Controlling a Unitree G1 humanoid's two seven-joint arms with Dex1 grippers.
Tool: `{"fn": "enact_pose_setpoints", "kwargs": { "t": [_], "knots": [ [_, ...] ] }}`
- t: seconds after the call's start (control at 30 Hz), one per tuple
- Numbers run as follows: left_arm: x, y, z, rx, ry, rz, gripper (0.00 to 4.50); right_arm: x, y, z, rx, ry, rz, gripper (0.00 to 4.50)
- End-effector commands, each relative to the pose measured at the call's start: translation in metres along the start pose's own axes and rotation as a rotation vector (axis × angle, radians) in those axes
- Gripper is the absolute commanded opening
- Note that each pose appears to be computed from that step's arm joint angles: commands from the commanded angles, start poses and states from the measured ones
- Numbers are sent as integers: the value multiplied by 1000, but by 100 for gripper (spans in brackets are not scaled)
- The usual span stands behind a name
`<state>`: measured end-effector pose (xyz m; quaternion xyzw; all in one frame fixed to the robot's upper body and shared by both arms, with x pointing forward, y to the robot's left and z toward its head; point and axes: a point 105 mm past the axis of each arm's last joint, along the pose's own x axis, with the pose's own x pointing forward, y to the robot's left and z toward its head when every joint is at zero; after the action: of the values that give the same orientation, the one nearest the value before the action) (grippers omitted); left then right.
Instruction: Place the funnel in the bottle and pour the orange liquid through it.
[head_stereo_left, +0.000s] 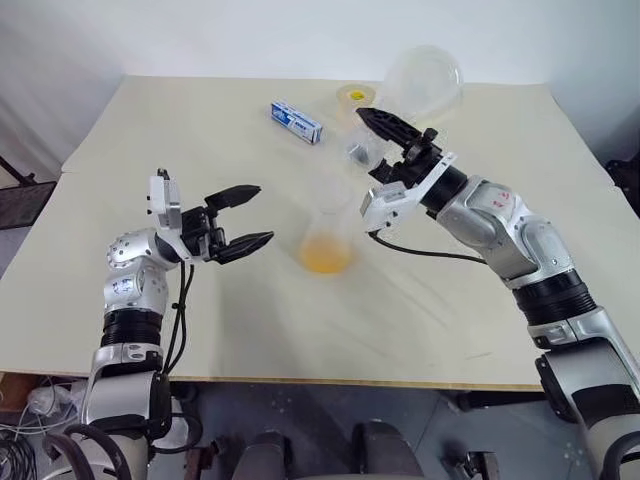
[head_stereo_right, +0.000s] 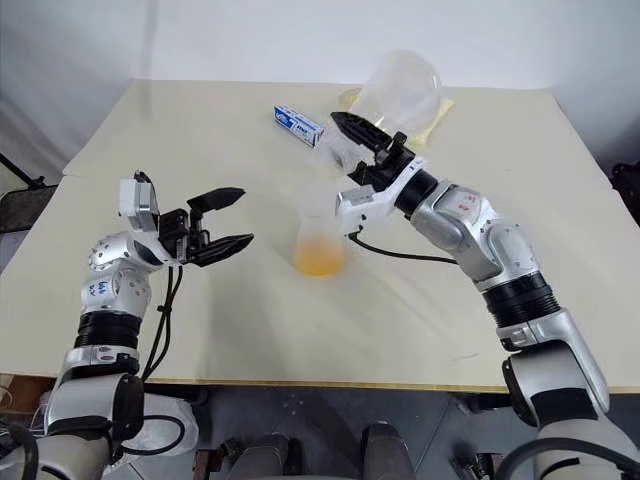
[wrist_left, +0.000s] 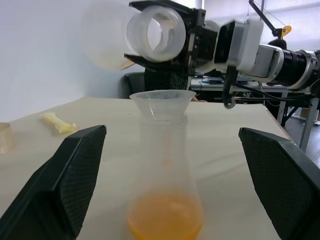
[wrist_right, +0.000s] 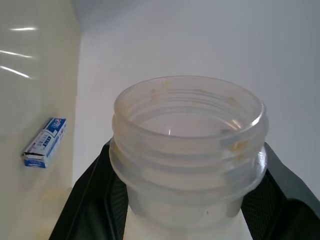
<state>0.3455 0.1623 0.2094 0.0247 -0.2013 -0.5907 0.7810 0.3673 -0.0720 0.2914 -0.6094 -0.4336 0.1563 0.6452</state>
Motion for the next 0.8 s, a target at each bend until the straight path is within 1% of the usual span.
{"fn": "enact_pose_setpoints", "kwargs": {
  "t": [0.03,0.13,0.17,0.3,0.37,0.43,0.53,0.63,0.7,0.8],
  "knots": [
    [1,3,5,32,-1,6,450,-1,-25,-10,182,68,-88,246],
    [0,3,5,33,3,10,450,-6,-32,-29,357,158,-134,246],
    [-1,2,5,32,6,11,450,-10,-35,-40,441,209,-160,246],
    [-1,1,3,28,9,15,450,-23,-36,-69,723,329,-226,246],
    [-2,1,3,26,12,19,450,-38,-25,-92,920,446,-243,246],
    [-2,0,2,23,18,24,450,-52,-10,-107,1046,553,-219,246],
    [-3,0,2,22,20,25,450,-67,-10,-120,1125,594,-291,246],
    [-4,0,1,21,27,34,450,-90,-7,-140,1203,671,-372,246],
    [-5,0,1,21,29,36,450,-97,-6,-146,1236,692,-402,246],
    [-7,-1,0,16,46,41,450,-114,-4,-159,1317,722,-492,246]
  ]
}}
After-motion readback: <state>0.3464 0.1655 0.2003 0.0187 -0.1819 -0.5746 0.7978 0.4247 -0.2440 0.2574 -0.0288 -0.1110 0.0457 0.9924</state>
